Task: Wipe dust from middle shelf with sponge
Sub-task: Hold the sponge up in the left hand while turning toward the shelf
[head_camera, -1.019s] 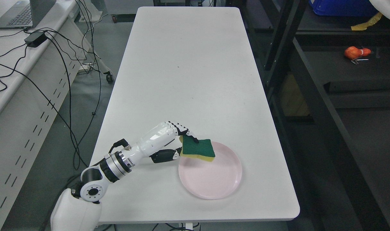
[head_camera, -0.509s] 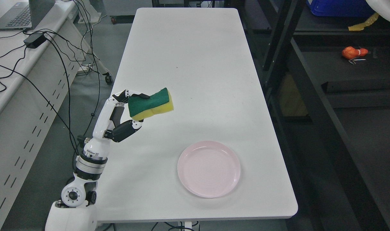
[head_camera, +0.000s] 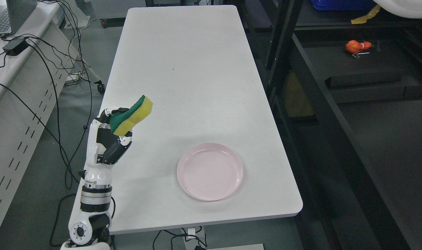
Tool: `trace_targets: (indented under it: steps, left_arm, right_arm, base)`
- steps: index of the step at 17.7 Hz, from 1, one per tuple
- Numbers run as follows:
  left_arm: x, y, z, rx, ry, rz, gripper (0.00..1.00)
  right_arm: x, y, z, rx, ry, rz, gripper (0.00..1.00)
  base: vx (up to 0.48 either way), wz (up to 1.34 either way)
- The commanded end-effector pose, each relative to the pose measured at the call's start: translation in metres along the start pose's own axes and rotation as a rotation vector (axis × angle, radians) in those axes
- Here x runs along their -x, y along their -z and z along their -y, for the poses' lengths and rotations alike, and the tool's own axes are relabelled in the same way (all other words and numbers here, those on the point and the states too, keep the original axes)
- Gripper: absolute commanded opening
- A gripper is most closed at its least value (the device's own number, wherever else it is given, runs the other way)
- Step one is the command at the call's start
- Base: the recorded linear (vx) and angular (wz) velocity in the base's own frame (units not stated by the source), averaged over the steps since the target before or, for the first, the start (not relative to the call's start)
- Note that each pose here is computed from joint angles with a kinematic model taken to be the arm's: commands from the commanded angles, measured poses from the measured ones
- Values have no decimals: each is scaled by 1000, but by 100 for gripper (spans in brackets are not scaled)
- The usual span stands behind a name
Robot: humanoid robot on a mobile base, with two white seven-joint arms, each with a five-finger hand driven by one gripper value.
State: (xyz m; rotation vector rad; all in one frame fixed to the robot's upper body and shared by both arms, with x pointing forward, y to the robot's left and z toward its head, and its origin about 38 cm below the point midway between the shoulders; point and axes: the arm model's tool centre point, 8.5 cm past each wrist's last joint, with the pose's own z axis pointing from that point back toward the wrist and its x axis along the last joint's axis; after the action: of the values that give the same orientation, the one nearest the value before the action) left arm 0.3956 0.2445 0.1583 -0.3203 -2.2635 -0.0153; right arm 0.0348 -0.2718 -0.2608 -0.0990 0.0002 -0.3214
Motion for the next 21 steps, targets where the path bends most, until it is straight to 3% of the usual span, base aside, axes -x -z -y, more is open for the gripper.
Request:
trace_targets:
  steps: [1,5,21]
  left_arm:
    - [2,-19,-8,-57,-42,-70,0]
    - [-3,-19,-13,-65,-41,-81,0]
    - [-9,-69,49,82,-129,-139,0]
  right_arm:
    - [-9,0,10,15,2,22,100]
    - [-9,0,10,15,2,22,100]
    - [-9,0,10,15,2,22,100]
  base:
    - [-80,-339]
    - [-141,-381]
    - [-250,-496]
